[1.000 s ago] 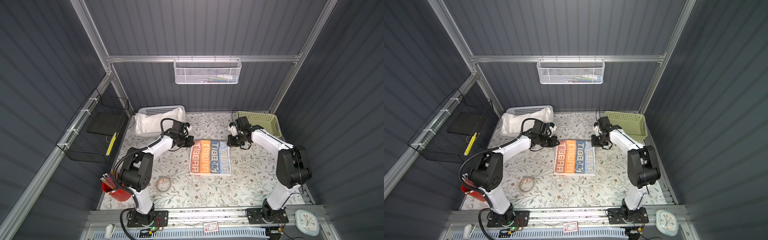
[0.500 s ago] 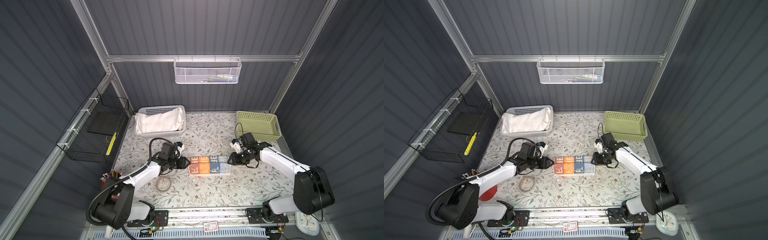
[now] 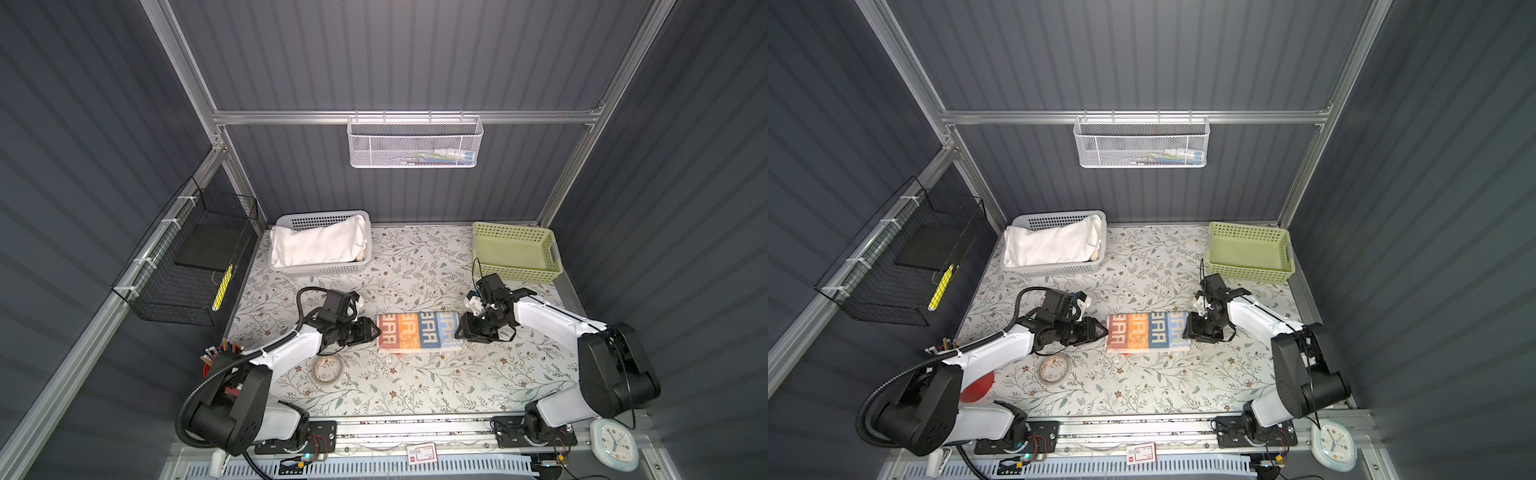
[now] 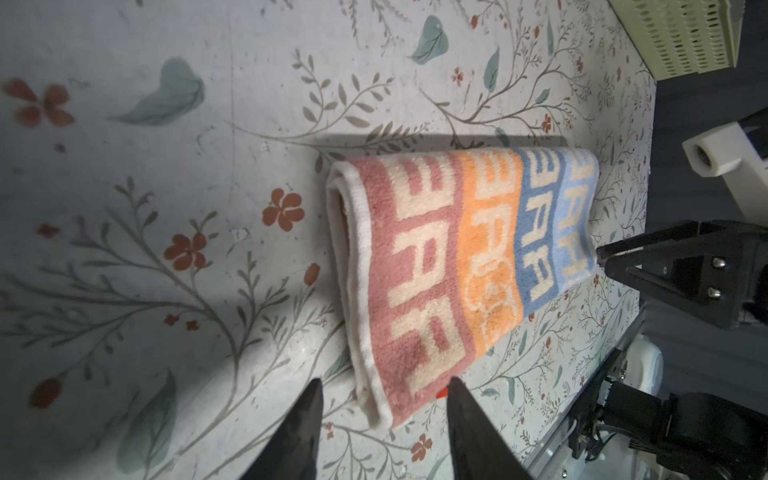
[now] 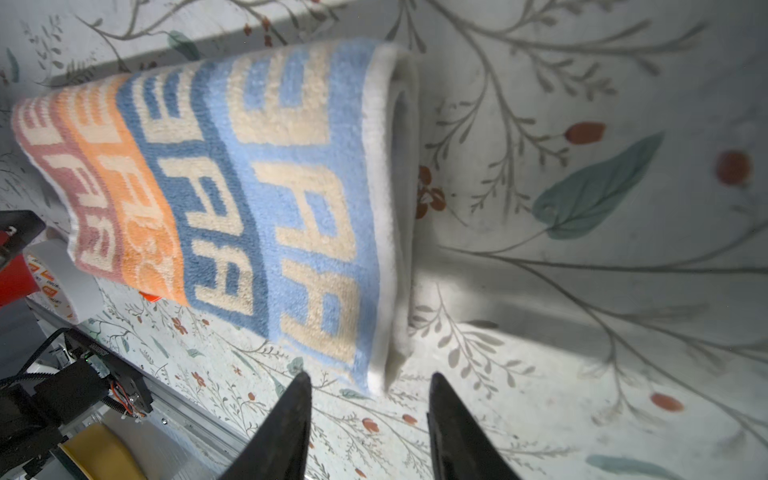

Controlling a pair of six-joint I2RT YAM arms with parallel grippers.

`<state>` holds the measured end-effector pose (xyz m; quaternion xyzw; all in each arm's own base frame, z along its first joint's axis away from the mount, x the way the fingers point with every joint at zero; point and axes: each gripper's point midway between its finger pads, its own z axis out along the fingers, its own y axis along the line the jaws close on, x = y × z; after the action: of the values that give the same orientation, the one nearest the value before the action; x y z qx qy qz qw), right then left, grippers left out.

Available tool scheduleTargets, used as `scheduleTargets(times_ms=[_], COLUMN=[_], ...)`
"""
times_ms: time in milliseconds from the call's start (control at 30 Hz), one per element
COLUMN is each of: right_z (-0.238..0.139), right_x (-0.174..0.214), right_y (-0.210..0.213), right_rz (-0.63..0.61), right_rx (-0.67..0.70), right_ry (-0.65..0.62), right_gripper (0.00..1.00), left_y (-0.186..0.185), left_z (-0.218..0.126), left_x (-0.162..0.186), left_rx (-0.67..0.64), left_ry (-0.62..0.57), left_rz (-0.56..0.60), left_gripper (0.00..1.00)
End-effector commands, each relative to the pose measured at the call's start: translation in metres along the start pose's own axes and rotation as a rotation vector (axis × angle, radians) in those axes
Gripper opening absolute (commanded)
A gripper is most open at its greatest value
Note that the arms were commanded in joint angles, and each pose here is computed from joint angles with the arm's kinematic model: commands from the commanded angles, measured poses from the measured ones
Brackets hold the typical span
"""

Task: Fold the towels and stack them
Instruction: 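Carry the folded towel with left gripper into the white basket while right gripper withdraws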

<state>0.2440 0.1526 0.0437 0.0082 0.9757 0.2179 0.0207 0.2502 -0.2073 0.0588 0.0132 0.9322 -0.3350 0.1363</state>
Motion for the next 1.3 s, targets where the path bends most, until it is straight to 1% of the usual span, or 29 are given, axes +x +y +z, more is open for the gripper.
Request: scheduleTargets(times_ms=[0, 67, 133, 200, 267, 333, 367, 400, 467, 533, 567, 600, 633, 667, 767, 933, 1000, 1067, 1100, 1200, 1267], right_z=[0.004, 0.009, 0.014, 0.017, 0.019, 0.019, 0.019, 0.017, 0.012, 0.004, -0.001, -0.007, -0.013, -0.017, -0.028, -0.037, -0.037, -0.036, -0.036, -0.033, -0.03], right_x=[-0.004, -0.003, -0.002, -0.002, -0.002, -0.003, -0.004, -0.005, -0.01, -0.016, -0.018, -0.024, -0.027, -0.029, -0.037, -0.048, -0.052, -0.054, -0.056, -0.061, -0.063], right_y=[0.005, 0.004, 0.002, 0.002, 0.002, 0.003, 0.003, 0.003, 0.005, 0.006, 0.009, 0.005, 0.006, 0.006, 0.007, 0.009, 0.012, 0.016, 0.018, 0.022, 0.029], right_rz=[0.008, 0.007, 0.002, -0.005, -0.009, -0.017, -0.02, -0.024, -0.038, -0.056, -0.068, -0.08, -0.091, -0.099, -0.124, -0.138, -0.139, -0.139, -0.14, -0.141, -0.131], right_rx=[-0.021, -0.015, -0.003, 0.002, 0.007, 0.008, 0.011, 0.014, 0.02, 0.035, 0.03, 0.071, 0.078, 0.086, 0.108, 0.117, 0.104, 0.085, 0.075, 0.054, 0.018], right_ry=[-0.004, 0.009, 0.023, 0.031, 0.034, 0.029, 0.024, 0.017, -0.005, -0.036, -0.051, -0.086, -0.108, -0.123, -0.174, -0.23, -0.24, -0.239, -0.238, -0.233, -0.226], right_gripper=[0.47, 0.46, 0.45, 0.45, 0.44, 0.44, 0.44, 0.44, 0.44, 0.45, 0.45, 0.45, 0.45, 0.45, 0.46, 0.46, 0.46, 0.47, 0.46, 0.46, 0.45], left_y=[-0.01, -0.007, -0.002, -0.001, 0.0, 0.0, 0.0, -0.003, -0.009, -0.014, -0.016, -0.019, -0.022, -0.025, -0.036, -0.059, -0.069, -0.076, -0.074, -0.08, -0.08], left_z=[0.006, 0.011, 0.017, 0.025, 0.034, 0.042, 0.044, 0.047, 0.051, 0.054, 0.054, 0.053, 0.051, 0.049, 0.038, 0.018, 0.005, -0.006, -0.014, -0.033, -0.045], left_x=[0.001, 0.003, 0.004, 0.005, 0.007, 0.007, 0.007, 0.005, -0.001, -0.008, -0.011, -0.016, -0.022, -0.028, -0.051, -0.1, -0.129, -0.15, -0.164, -0.196, -0.216], left_rx=[0.071, 0.068, 0.058, 0.068, 0.093, 0.109, 0.109, 0.114, 0.13, 0.126, 0.12, 0.111, 0.098, 0.083, 0.022, -0.051, -0.107, -0.147, -0.196, -0.284, -0.339], left_ry=[0.012, 0.024, 0.042, 0.063, 0.076, 0.08, 0.082, 0.084, 0.094, 0.114, 0.12, 0.124, 0.124, 0.125, 0.127, 0.127, 0.111, 0.1, 0.079, 0.016, -0.034], left_rz=[-0.085, -0.11, -0.142, -0.176, -0.227, -0.248, -0.25, -0.245, -0.234, -0.215, -0.2, -0.175, -0.147, -0.125, -0.016, 0.156, 0.23, 0.289, 0.321, 0.427, 0.468], left_gripper=[0.49, 0.51, 0.56, 0.59, 0.6, 0.57, 0.55, 0.5, 0.37, 0.21, 0.15, 0.09, 0.03, 0.0, 0.0, 0.0, 0.0, 0.0, 0.0, 0.0, 0.0])
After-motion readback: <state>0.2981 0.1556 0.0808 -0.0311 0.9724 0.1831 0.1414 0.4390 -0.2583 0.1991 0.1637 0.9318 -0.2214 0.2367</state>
